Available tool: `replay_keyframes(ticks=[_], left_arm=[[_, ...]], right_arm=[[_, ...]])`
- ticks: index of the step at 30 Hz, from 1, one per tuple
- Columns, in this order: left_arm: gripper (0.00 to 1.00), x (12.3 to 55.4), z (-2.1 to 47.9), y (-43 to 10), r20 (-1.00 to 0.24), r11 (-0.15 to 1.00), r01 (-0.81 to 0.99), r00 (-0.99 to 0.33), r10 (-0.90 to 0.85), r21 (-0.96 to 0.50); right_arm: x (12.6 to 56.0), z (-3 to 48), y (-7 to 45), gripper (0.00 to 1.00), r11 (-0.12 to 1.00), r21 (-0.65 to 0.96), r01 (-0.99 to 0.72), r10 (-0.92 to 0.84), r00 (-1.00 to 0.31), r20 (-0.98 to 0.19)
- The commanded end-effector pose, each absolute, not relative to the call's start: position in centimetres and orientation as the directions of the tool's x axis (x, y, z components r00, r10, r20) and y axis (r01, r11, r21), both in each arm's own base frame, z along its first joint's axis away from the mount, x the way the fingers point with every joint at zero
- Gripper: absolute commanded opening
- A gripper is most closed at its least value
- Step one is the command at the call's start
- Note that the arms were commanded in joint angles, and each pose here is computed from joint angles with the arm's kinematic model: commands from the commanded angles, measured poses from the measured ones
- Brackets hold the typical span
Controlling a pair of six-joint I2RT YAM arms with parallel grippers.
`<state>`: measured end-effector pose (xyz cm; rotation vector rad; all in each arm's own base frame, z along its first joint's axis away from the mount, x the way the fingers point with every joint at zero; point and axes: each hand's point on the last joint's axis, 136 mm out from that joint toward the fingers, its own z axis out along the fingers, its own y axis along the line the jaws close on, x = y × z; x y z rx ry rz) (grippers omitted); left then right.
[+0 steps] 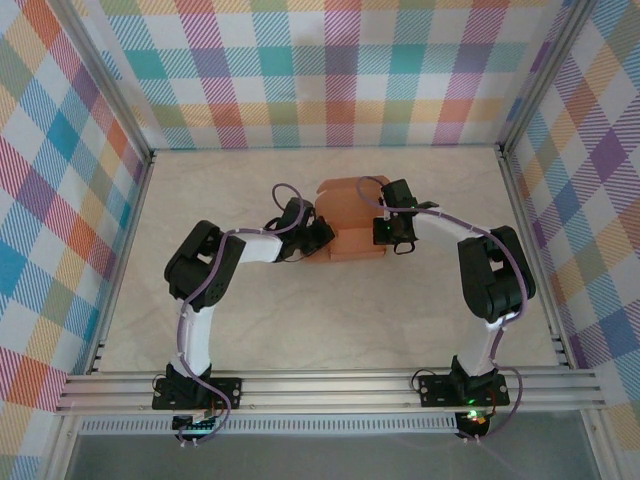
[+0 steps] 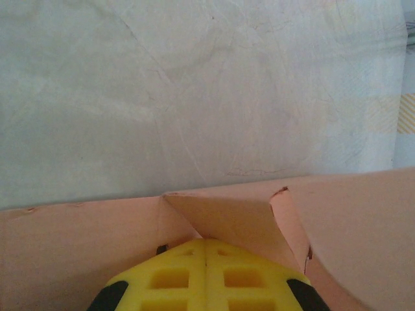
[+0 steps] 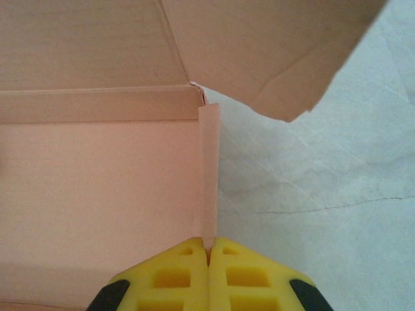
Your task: Fold the paper box
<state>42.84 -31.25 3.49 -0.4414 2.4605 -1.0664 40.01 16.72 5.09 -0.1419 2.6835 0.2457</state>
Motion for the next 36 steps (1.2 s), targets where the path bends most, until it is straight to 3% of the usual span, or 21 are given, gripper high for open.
replay_keyframes(ticks=[1, 15, 24, 36], left_arm=[[0.00, 43.6, 4.4, -32.3, -0.252, 0.623, -0.099, -0.857, -0.450, -0.776], [0.00, 40.9, 8.4, -24.9, -0.487, 0.774, -0.033, -0.760, -0.430, -0.632], [0.00, 38.3, 6.8, -26.8, -0.407, 0.731, -0.037, -0.811, -0.421, -0.681], [0.00, 39.1, 5.8, -32.6, -0.340, 0.678, -0.012, -0.858, -0.385, -0.735]], right_arm=[[39.1, 4.2, 17.3, 0.00, 0.973, 0.181, -0.141, -0.057, -0.914, -0.401], [39.2, 4.2, 16.1, 0.00, 0.989, 0.128, -0.077, -0.021, -0.920, -0.392], [39.2, 4.2, 16.3, 0.00, 0.986, 0.144, -0.079, -0.017, -0.921, -0.389], [39.0, 4.0, 16.4, 0.00, 0.986, 0.148, -0.079, -0.017, -0.924, -0.382]])
